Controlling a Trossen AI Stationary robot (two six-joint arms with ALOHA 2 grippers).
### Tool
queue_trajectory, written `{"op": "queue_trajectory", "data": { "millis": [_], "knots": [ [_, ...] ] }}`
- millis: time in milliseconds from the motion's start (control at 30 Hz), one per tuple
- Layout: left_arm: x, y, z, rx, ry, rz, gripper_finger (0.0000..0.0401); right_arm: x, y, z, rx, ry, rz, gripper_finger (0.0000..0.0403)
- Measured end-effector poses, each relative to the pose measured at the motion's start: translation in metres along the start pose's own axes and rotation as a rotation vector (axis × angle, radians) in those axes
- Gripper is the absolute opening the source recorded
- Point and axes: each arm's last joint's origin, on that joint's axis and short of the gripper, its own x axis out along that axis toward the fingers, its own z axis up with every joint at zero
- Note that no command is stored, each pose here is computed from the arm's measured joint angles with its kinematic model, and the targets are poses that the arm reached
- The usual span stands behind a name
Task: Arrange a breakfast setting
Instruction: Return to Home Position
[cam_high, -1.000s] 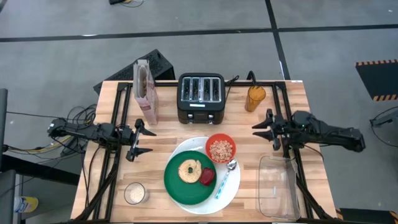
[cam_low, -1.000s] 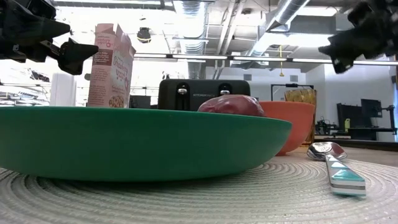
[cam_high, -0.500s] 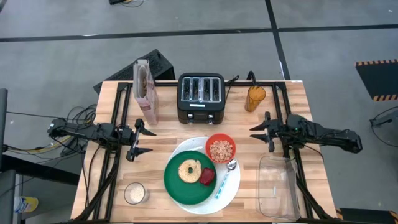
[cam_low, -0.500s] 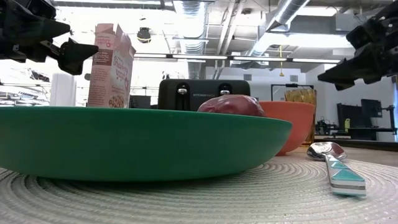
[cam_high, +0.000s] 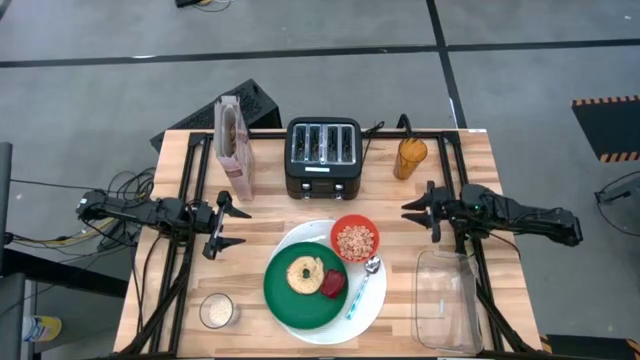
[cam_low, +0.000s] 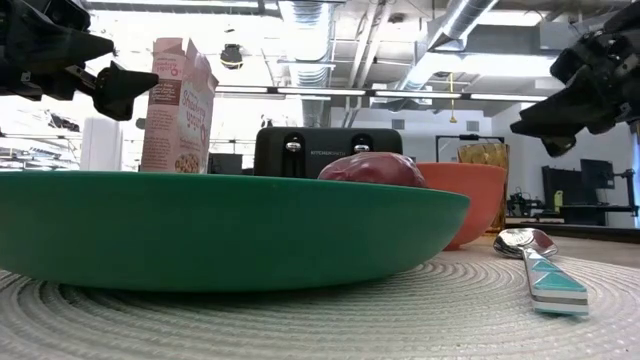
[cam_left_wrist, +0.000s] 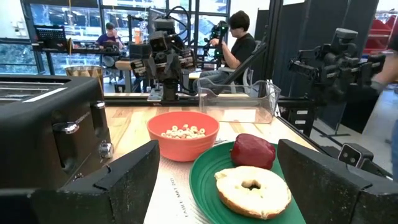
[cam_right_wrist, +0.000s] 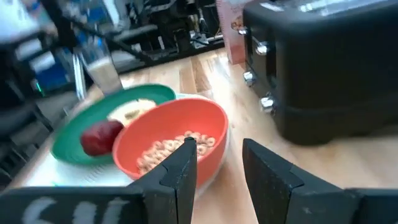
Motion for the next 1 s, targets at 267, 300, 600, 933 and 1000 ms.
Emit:
{"op": "queue_trajectory", "data": {
  "millis": [267, 300, 600, 933, 1000],
  "knots": [
    [0.0000, 0.0000, 0.0000, 0.000, 0.000, 0.000, 0.0311, 0.0003, 0.0001, 0.0011, 0.290, -0.018, 0.003, 0.0152],
    [0.0000, 0.0000, 0.0000, 0.000, 0.000, 0.000, 0.0311, 0.0003, 0.0001, 0.0014, 0.289, -0.021, 0.003, 0.0152],
    [0.0000, 0.0000, 0.0000, 0.000, 0.000, 0.000, 0.0311, 0.0003, 0.0002, 0.0016, 0.290, -0.024, 0.005, 0.0152],
    [0.0000, 0.0000, 0.0001, 0.000, 0.000, -0.001, 0.0311, 0.0002, 0.0003, 0.0017, 0.292, -0.025, 0.007, 0.0152],
    [0.0000, 0.0000, 0.0001, 0.000, 0.000, -0.001, 0.0311, 0.0002, 0.0003, 0.0017, 0.292, -0.026, 0.008, 0.0152]
  ]
}}
